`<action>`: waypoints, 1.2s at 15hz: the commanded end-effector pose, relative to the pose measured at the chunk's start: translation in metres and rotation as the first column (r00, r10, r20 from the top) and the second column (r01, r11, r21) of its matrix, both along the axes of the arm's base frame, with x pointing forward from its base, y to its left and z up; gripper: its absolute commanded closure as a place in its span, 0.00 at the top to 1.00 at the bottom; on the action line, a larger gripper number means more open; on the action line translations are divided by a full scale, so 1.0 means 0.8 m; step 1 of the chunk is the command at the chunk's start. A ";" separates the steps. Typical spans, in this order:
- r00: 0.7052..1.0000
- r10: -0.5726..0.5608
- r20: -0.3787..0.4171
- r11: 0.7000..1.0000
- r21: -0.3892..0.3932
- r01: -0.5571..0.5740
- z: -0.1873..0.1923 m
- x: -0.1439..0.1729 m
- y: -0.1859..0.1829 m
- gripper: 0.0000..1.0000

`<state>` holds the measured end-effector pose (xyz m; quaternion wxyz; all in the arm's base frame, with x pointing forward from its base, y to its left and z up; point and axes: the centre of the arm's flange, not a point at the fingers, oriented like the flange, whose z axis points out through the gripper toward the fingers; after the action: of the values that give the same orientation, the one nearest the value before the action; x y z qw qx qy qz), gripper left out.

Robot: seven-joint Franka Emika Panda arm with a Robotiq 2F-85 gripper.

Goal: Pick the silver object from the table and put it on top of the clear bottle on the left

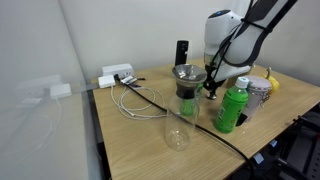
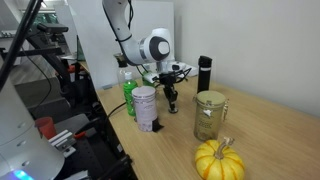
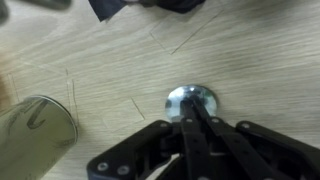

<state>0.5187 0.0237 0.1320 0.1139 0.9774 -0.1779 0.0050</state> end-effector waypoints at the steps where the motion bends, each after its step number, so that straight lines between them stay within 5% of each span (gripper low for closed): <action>1: 1.000 0.002 0.021 1.000 -0.001 -0.002 0.005 -0.003 0.001 0.01; 7: 0.999 -0.008 0.050 1.000 0.007 0.008 0.042 0.001 0.003 0.01; 18: 0.980 -0.040 0.194 0.988 -0.141 0.068 0.185 0.017 0.014 0.01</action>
<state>0.5409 0.0285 0.2528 0.1527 0.9611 -0.2033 0.1077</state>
